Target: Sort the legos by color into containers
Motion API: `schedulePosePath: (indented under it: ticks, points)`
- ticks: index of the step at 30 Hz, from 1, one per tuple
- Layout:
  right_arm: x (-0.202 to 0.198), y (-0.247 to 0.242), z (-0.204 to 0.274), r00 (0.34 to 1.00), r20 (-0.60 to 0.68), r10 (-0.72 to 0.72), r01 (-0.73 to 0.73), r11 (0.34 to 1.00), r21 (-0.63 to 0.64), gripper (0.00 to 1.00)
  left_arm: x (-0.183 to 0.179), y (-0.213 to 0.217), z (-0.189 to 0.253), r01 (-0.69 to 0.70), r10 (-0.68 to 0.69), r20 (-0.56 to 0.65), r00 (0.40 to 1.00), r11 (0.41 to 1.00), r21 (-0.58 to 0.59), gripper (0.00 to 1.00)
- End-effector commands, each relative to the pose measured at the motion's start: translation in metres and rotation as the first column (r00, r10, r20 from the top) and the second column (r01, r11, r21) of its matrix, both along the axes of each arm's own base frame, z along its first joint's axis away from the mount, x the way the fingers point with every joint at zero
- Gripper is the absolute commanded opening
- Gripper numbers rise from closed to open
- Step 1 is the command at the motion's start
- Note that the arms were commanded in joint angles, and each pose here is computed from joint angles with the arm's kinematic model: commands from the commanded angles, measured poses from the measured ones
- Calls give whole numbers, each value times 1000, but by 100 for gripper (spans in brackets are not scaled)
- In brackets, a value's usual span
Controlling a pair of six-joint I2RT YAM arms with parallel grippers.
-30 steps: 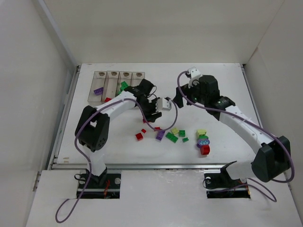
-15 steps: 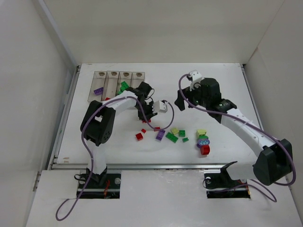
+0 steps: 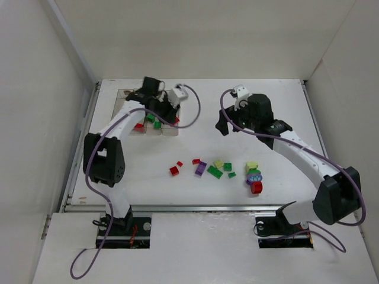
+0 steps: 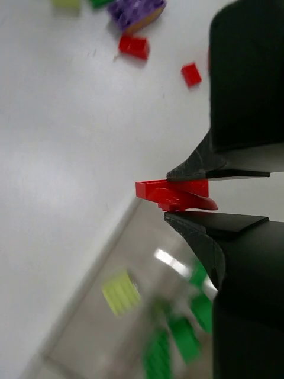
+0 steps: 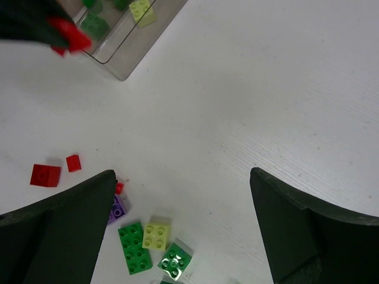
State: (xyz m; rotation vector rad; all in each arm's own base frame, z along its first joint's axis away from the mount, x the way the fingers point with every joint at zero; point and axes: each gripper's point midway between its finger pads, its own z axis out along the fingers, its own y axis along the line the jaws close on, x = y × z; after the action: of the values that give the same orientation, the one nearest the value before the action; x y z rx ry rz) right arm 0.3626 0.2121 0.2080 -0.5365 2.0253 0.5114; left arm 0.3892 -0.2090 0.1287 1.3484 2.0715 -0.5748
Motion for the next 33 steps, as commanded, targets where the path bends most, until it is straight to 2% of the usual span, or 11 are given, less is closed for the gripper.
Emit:
schedulePosePath:
  ticks: [1,4,6,11,14,22,26,27,30,31,33]
  points:
    - [14,8,32,997,82,13,-17,999,48,99,61,56,75,-394,412,108,905,906,-156,0]
    - [19,14,31,997,73,29,-33,998,52,99,100,117,86,-636,659,193,727,752,-170,0]
    - [22,17,32,997,73,37,-41,998,56,99,116,146,76,-704,717,227,659,694,-149,0]
    - [25,19,38,996,83,37,-42,997,60,99,137,176,51,-745,745,231,626,658,-104,0]
    - [27,19,42,995,92,37,-43,997,63,99,143,185,31,-742,728,251,638,669,-53,1]
    - [22,17,50,994,104,32,-40,996,78,99,139,203,6,-770,747,248,617,637,-2,35]
    - [18,17,52,994,103,40,-49,996,81,99,136,203,13,-771,747,252,616,637,-6,69]
    - [18,17,52,994,103,40,-49,996,81,99,133,196,28,-739,712,279,644,673,-12,100]
    - [19,18,57,993,112,40,-49,995,84,99,121,179,42,-654,616,344,708,757,-9,100]
    - [19,18,50,995,92,41,-48,996,76,99,112,174,66,-579,516,437,737,815,14,100]
    - [19,18,52,995,92,41,-48,996,76,99,89,164,64,-445,355,484,800,892,81,100]
